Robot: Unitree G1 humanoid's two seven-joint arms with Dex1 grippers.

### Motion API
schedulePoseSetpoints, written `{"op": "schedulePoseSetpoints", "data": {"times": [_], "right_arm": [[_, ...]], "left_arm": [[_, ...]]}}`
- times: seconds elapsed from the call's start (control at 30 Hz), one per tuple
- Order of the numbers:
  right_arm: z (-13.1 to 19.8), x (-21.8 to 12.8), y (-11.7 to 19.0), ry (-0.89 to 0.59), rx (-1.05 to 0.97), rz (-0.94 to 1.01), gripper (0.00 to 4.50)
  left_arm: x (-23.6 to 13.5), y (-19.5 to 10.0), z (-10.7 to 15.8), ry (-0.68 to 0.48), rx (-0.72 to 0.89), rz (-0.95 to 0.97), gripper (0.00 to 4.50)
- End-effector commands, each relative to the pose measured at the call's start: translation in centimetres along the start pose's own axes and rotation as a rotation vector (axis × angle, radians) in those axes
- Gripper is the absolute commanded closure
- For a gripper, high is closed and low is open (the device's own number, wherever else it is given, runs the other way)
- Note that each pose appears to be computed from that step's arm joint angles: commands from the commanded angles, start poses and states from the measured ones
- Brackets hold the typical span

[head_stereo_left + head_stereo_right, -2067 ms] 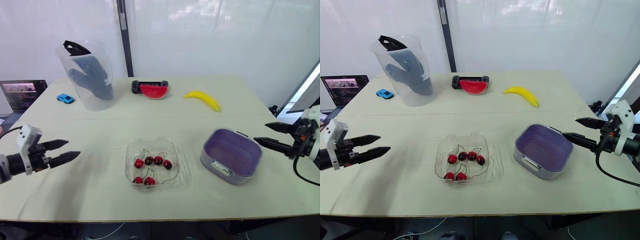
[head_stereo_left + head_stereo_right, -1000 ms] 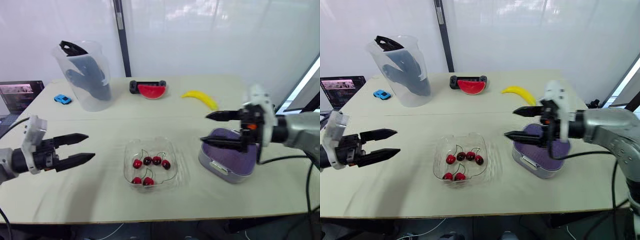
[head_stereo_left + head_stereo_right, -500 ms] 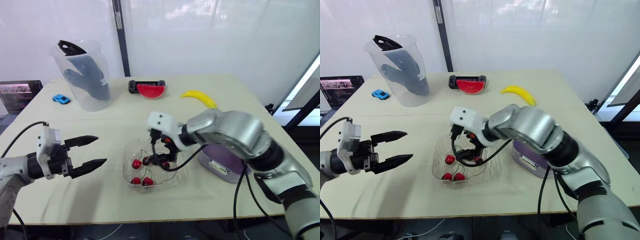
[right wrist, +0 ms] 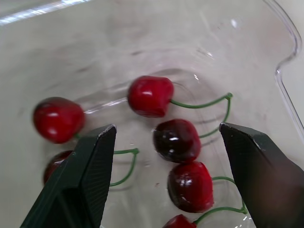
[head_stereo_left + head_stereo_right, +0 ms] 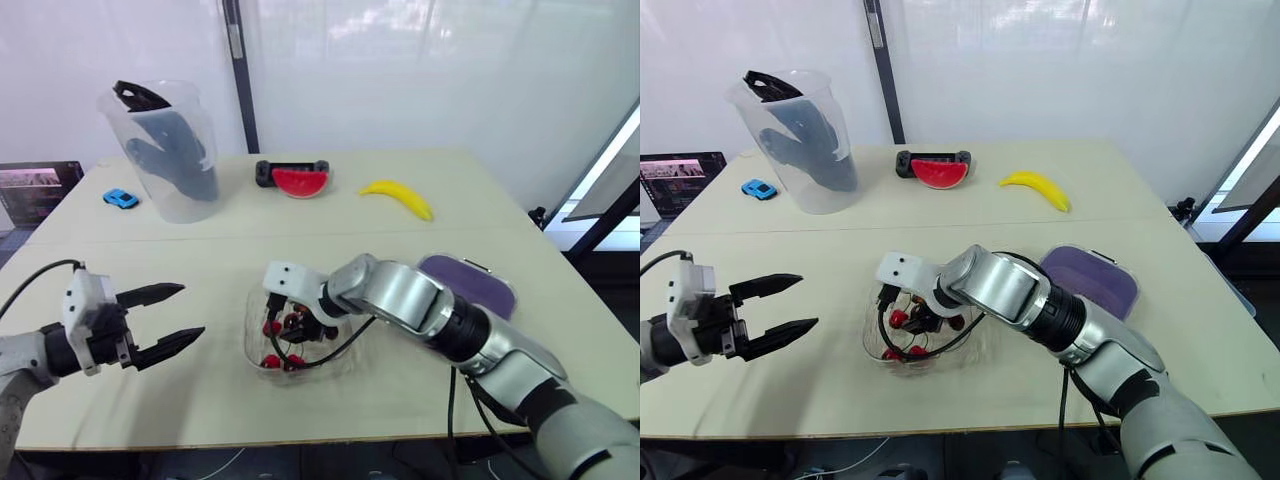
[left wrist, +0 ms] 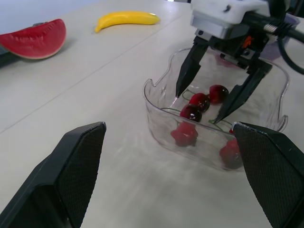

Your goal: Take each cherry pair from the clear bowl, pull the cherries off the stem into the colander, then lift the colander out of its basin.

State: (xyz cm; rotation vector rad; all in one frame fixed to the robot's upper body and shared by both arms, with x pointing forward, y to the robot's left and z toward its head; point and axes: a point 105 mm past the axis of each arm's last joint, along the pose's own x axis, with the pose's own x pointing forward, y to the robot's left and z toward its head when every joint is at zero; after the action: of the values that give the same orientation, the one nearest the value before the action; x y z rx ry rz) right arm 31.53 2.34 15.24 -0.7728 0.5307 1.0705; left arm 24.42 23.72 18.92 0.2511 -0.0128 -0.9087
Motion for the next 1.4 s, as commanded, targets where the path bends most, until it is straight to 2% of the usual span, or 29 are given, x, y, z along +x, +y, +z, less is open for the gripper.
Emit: {"op": "schedulePoseSetpoints", "data": {"times": [0.03, 0.2, 0.3, 0.33, 0.7, 0.77, 1.03, 1.1, 1.2, 1.27, 1.33, 1.4], "right_arm": [[0.6, 0.3, -0.4, -0.023, 0.0, -0.032, 0.86], [0.0, 0.9, -0.3, -0.004, 0.027, -0.034, 0.86], [-0.2, 1.1, -0.2, 0.003, 0.036, -0.03, 1.68], [-0.2, 1.1, -0.2, 0.007, 0.035, -0.031, 2.14], [-0.4, 1.2, -0.2, 0.01, 0.037, -0.045, 2.14], [-0.4, 1.2, -0.2, 0.01, 0.029, -0.047, 2.63], [1.3, -0.8, 0.5, -0.09, -0.04, -0.007, 2.63], [2.1, -2.0, 0.2, -0.153, -0.14, -0.03, 2.63], [4.2, -4.7, -0.5, -0.308, -0.394, -0.134, 2.63], [5.7, -6.6, -1.0, -0.39, -0.643, -0.285, 2.63], [6.3, -7.7, -1.4, -0.438, -0.751, -0.375, 2.63], [7.2, -8.8, -2.4, -0.476, -0.849, -0.515, 2.63]], "left_arm": [[-0.1, 0.1, 1.2, -0.011, 0.053, 0.006, 0.0], [0.1, 0.1, 1.1, -0.007, 0.048, 0.001, 0.0], [0.3, 0.1, 1.1, -0.005, 0.047, -0.001, 0.0], [0.3, 0.1, 1.2, -0.006, 0.046, -0.002, 0.0], [0.9, 0.5, 1.4, -0.007, 0.046, -0.006, 0.0], [1.1, 0.6, 1.4, -0.01, 0.046, -0.009, 0.0], [1.5, 1.0, 1.8, -0.046, -0.001, -0.005, 0.0], [1.7, 1.4, 2.3, -0.08, -0.053, 0.004, 0.0], [2.2, 1.9, 3.9, -0.193, -0.192, 0.012, 0.0], [2.7, 2.2, 4.6, -0.232, -0.281, 0.016, 0.0], [3.3, 3.4, 5.5, -0.279, -0.337, 0.083, 0.0], [4.1, 4.2, 6.0, -0.275, -0.342, 0.131, 0.0]]}}
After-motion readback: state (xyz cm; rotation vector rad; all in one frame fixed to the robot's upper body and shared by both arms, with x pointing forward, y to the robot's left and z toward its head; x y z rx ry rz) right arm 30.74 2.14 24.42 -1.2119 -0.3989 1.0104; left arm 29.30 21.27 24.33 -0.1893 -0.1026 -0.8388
